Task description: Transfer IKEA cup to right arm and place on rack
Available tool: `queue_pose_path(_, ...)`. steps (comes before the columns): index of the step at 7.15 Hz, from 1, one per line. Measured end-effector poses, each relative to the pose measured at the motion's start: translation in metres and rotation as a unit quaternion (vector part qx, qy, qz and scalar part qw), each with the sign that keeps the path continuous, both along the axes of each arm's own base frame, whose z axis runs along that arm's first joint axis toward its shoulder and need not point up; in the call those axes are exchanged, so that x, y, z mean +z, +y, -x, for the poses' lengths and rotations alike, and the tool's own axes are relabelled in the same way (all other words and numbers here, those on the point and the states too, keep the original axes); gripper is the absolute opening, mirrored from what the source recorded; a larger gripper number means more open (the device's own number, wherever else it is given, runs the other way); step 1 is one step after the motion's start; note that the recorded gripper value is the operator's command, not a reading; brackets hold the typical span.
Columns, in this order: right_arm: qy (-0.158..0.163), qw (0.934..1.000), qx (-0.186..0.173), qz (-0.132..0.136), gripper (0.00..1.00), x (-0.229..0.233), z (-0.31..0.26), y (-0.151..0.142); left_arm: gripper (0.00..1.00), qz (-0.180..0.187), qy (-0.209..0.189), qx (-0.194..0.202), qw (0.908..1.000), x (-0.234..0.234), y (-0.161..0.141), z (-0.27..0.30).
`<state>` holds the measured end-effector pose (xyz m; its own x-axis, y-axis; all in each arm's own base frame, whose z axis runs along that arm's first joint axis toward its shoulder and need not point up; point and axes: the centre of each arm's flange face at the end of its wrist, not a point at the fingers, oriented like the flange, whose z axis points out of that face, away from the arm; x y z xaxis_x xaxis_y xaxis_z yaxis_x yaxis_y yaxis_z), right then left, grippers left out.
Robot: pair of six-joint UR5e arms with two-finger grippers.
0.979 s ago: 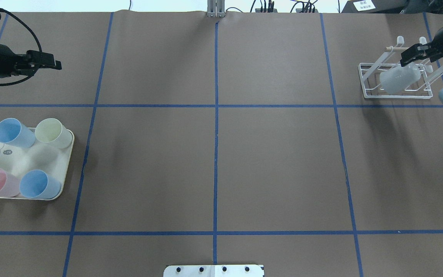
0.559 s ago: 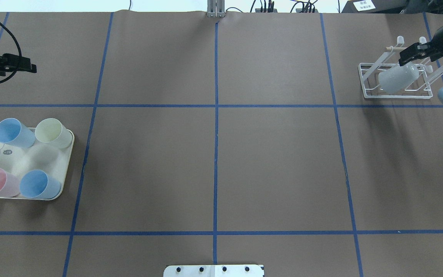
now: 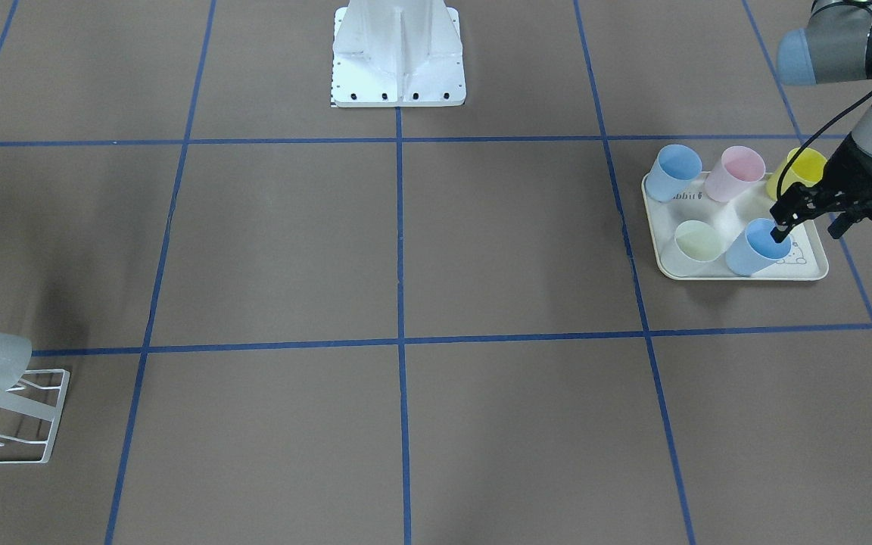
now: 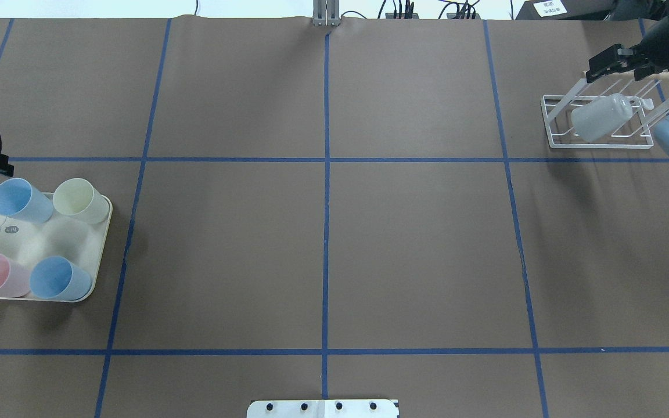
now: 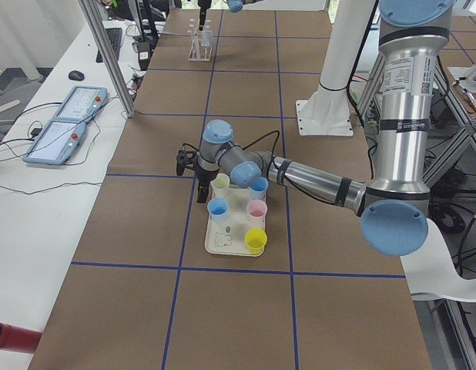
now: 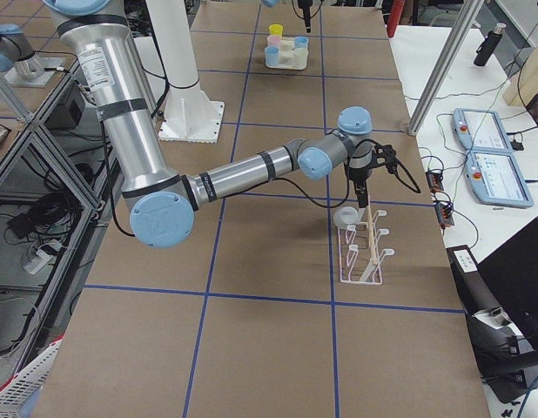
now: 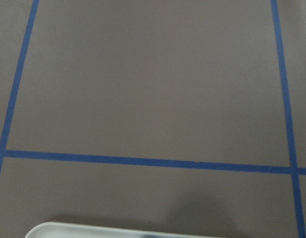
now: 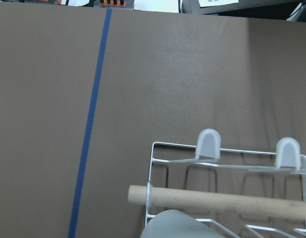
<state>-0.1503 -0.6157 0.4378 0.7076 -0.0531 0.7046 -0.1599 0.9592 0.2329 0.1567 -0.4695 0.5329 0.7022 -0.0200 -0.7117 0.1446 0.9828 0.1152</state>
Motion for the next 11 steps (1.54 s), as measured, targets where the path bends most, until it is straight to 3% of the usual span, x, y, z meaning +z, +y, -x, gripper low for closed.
queue_pose_path(2, -0.01, 0.9999, -0.003, 0.004, 0.98, -0.01, 0.016, 0.006, 0.83, 0.037, 0.015, 0.043, 0.9983, 0.033, 0.01, -0.008)
queue_pose_path(3, -0.011, 0.9999, -0.005, 0.005, 0.98, -0.011, 0.021, 0.008, 0.7, 0.048, 0.017, 0.051, 0.9974, 0.044, 0.009, -0.014)
queue_pose_path(4, -0.012, 0.9999, -0.006, 0.005, 0.98, -0.012, 0.023, 0.009, 0.29, 0.053, 0.017, 0.055, 0.997, 0.05, 0.005, -0.019)
queue_pose_path(5, -0.014, 0.9999, -0.006, 0.004, 0.98, -0.014, 0.024, 0.01, 0.0, 0.057, 0.016, 0.056, 0.9967, 0.054, -0.001, -0.023)
queue_pose_path(7, -0.017, 0.9998, -0.006, 0.005, 0.98, -0.017, 0.028, 0.012, 0.0, 0.063, 0.022, 0.062, 0.9959, 0.055, -0.005, -0.028)
queue_pose_path(9, -0.024, 0.9997, -0.001, 0.002, 0.98, -0.028, 0.029, 0.016, 0.0, 0.081, 0.073, 0.089, 0.99, 0.039, -0.001, -0.031)
queue_pose_path(11, -0.055, 0.998, 0.021, 0.022, 0.98, -0.063, 0.061, 0.039, 0.0, 0.085, 0.121, 0.073, 0.9863, 0.006, -0.014, -0.005)
